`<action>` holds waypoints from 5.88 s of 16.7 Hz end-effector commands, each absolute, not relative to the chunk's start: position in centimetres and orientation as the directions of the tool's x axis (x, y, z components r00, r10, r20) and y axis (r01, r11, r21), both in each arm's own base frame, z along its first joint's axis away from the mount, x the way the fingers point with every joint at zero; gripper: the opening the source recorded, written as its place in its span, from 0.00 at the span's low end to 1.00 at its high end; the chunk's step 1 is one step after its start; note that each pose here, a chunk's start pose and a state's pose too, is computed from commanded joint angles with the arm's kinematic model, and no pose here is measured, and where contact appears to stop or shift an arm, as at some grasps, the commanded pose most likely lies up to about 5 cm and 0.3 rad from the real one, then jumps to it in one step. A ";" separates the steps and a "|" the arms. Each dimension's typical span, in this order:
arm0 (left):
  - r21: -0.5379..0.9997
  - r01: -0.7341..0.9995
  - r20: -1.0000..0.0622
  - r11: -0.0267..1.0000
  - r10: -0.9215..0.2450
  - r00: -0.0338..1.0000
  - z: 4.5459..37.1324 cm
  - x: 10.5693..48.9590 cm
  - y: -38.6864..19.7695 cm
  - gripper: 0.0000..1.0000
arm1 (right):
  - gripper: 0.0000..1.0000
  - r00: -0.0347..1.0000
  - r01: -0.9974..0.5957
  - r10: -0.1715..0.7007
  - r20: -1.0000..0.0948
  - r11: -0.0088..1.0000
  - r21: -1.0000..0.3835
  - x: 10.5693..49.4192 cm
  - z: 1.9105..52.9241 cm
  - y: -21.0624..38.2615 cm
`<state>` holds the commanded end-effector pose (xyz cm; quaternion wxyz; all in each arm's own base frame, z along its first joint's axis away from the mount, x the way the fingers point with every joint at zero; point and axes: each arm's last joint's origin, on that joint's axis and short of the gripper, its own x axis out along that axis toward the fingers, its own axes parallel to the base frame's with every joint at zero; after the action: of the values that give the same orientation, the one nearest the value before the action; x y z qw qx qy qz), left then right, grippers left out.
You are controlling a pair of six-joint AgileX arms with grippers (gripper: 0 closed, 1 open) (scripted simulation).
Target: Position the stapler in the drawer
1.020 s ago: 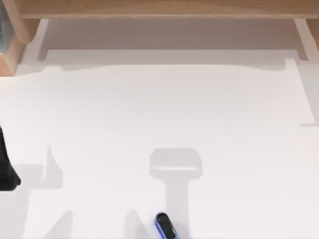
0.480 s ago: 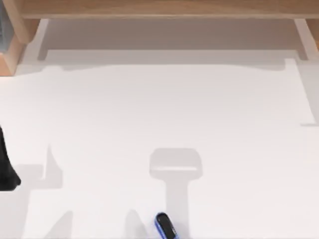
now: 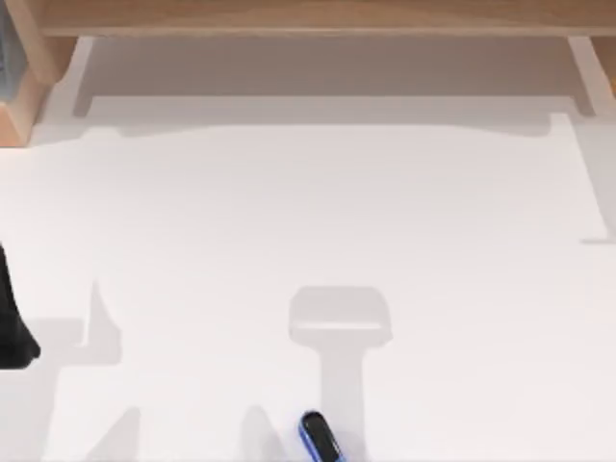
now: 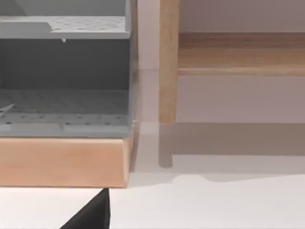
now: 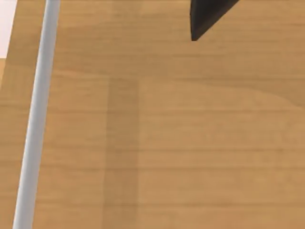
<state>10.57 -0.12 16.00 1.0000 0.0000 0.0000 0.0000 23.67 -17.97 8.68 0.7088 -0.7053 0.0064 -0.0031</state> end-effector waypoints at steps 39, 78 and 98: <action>0.000 0.000 0.000 1.000 0.000 1.000 16.0 10.6 -0.1 1.00 | 1.00 0.112 -0.492 0.196 -0.974 0.862 0.117 18.9 17.7 28.5; 0.000 0.000 0.000 1.000 0.000 1.000 16.0 10.6 -0.1 1.00 | 0.00 0.087 -0.463 0.049 -0.995 0.886 0.003 16.0 11.3 31.2; 0.000 0.000 0.000 1.000 0.000 1.000 16.0 10.6 -0.1 1.00 | 0.00 0.088 -0.464 0.044 -0.995 0.886 -0.002 16.0 14.2 31.2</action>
<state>10.57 -0.12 16.00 1.0000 0.0000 0.0000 0.0000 15.96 31.21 14.22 0.7199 -0.1612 0.6517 0.1764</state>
